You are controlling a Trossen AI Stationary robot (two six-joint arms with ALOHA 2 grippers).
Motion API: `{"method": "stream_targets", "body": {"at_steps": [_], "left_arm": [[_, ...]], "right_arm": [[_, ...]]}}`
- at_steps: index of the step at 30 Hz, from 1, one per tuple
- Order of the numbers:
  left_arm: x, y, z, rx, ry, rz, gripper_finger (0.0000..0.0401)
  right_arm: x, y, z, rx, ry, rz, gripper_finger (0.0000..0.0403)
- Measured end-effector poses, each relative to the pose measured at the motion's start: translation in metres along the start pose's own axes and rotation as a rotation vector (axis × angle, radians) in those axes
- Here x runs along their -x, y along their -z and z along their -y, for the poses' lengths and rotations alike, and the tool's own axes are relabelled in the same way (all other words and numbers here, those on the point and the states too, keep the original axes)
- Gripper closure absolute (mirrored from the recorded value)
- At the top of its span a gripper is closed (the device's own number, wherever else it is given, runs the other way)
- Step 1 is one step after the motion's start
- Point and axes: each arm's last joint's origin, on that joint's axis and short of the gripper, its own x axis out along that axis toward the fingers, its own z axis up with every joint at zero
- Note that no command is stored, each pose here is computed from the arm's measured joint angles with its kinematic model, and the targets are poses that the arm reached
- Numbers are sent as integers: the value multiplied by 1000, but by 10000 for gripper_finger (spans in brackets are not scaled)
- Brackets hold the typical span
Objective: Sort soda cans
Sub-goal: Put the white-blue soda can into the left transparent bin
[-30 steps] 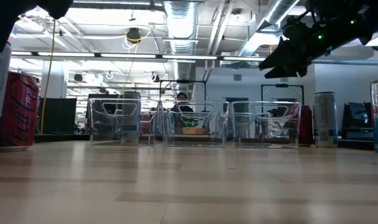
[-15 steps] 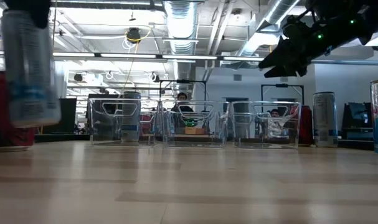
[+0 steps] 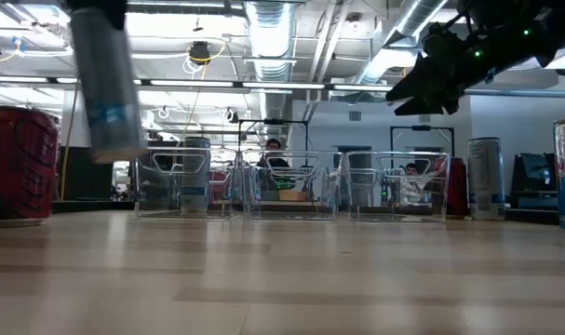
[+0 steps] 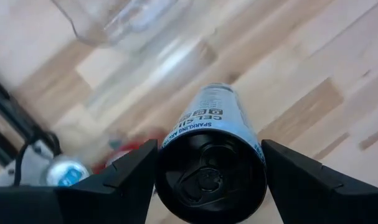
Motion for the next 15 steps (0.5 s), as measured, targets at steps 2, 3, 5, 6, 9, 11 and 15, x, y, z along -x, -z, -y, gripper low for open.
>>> {"method": "stream_targets", "body": {"at_steps": [2,3,5,6,9,11,15], "left_arm": [[7,-9,-3,2,19,23,144],[11,-14,-4,5,28,33,144],[17,-24,-8,11,44,52,144],[20,-29,-11,16,51,63,144],[28,-45,-20,29,56,106,144],[33,-57,-28,39,53,139,144],[39,-81,-48,51,28,202,144]], "right_arm": [[0,0,0,-5,0,-2,53],[0,0,0,-5,0,-4,53],[0,0,0,-6,1,-5,53],[0,0,0,-6,1,-4,53],[0,0,0,-6,0,-4,53],[0,0,0,-6,0,-4,53],[0,0,0,-6,0,-4,53]]}}
